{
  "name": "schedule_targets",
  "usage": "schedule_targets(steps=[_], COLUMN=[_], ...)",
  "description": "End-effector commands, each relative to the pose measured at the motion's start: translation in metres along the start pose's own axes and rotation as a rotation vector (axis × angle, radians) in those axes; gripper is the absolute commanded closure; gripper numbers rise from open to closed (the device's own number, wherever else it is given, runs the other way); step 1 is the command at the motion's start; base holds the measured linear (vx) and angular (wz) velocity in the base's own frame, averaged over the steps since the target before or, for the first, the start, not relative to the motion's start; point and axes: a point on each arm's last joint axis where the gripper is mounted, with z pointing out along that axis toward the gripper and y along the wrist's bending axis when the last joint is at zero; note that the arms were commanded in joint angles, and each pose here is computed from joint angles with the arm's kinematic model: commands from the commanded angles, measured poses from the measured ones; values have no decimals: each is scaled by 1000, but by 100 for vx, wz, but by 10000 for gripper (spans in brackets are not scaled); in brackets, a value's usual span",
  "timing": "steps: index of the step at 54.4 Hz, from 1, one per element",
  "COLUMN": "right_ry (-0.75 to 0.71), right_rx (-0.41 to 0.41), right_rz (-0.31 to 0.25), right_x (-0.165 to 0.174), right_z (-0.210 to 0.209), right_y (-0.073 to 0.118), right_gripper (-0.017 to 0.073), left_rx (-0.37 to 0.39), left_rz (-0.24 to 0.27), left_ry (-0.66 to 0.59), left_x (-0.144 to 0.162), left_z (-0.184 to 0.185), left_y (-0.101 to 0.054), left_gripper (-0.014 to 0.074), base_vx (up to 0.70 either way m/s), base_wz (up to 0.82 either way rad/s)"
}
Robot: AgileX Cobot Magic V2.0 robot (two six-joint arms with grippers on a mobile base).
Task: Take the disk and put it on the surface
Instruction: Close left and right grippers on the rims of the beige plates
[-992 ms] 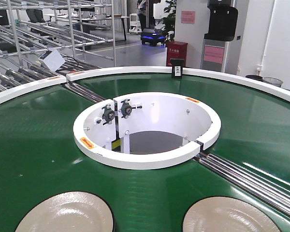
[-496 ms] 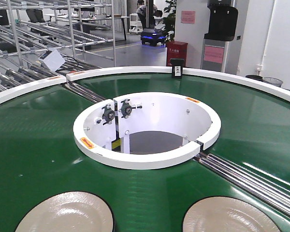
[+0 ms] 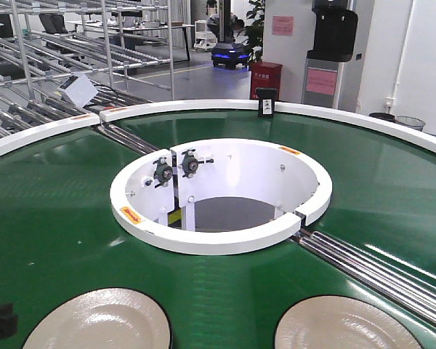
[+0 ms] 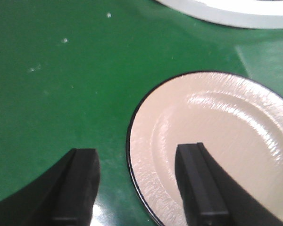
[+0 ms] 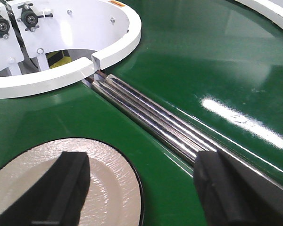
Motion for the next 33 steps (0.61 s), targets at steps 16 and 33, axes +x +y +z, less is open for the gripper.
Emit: schedule_targets(steps=[16, 33], right_ry=[-102, -102], right_rx=[4, 4], right_rz=[-14, -14], right_x=[-17, -17], right_z=[-5, -5], right_y=[-1, -1], right_gripper=[29, 29], left_rx=[-58, 131], left_rz=[-119, -394], left_ry=[25, 234], left_x=[-70, -65], left_z=[36, 102], left_y=[19, 49], left_gripper=[145, 156], base_vx=[0, 0], base_wz=[0, 0])
